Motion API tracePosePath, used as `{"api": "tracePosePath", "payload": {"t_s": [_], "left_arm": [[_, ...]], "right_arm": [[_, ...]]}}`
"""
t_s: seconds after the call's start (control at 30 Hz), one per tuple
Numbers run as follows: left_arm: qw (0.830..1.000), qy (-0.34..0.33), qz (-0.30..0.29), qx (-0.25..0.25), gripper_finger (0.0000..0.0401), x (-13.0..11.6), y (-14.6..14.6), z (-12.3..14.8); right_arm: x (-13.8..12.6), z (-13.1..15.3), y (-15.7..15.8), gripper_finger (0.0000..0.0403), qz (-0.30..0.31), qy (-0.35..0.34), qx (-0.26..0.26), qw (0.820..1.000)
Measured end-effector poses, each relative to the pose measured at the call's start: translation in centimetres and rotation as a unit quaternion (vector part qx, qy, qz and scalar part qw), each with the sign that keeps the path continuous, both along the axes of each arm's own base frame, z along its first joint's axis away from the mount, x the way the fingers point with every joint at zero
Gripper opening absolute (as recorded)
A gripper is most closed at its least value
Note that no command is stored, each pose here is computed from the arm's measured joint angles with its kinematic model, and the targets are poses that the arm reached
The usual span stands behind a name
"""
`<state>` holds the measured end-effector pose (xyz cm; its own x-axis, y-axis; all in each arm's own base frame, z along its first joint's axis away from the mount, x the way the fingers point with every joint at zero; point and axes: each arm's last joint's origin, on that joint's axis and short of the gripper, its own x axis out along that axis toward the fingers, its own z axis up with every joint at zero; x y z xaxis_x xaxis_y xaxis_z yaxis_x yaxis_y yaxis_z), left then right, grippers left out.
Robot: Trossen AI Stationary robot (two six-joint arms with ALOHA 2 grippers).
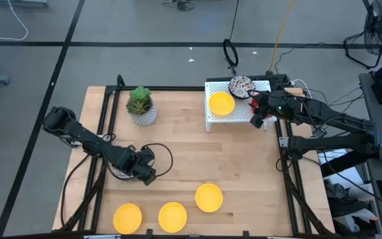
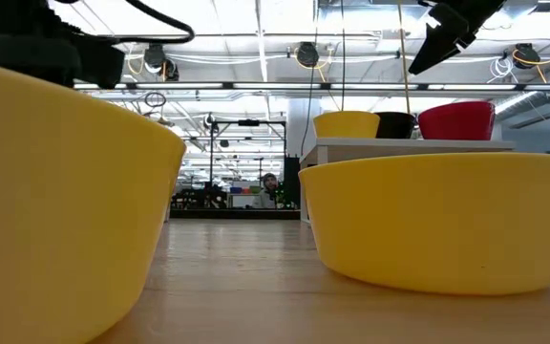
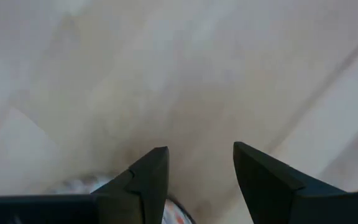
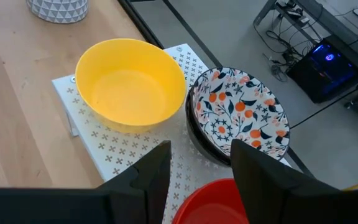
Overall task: Pick & Place Mini bowls
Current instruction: Stack the black patterned bowl on top of the black patterned bowl on the shelf
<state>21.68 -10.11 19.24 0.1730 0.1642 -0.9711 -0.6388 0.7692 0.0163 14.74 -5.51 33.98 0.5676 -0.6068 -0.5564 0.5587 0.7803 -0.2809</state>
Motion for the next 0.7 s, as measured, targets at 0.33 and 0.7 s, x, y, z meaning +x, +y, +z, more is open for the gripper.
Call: {"api": "tracePosePath", "payload": {"t_s": [0.33, 0.7], "left_arm": [[0.995, 0.054, 0.078, -0.011, 0.0184, -1.1, 0.3, -0.1], [0.991, 0.071, 0.114, -0.013, 0.0184, -2.0, -0.5, 0.0]], "right_arm": [[0.0, 0.0, 0.0, 0.0157, -0.002, -0.002, 0.002, 1.000], [0.0, 0.0, 0.0, 0.0157, 0.000, 0.000, 0.001, 1.000]]}}
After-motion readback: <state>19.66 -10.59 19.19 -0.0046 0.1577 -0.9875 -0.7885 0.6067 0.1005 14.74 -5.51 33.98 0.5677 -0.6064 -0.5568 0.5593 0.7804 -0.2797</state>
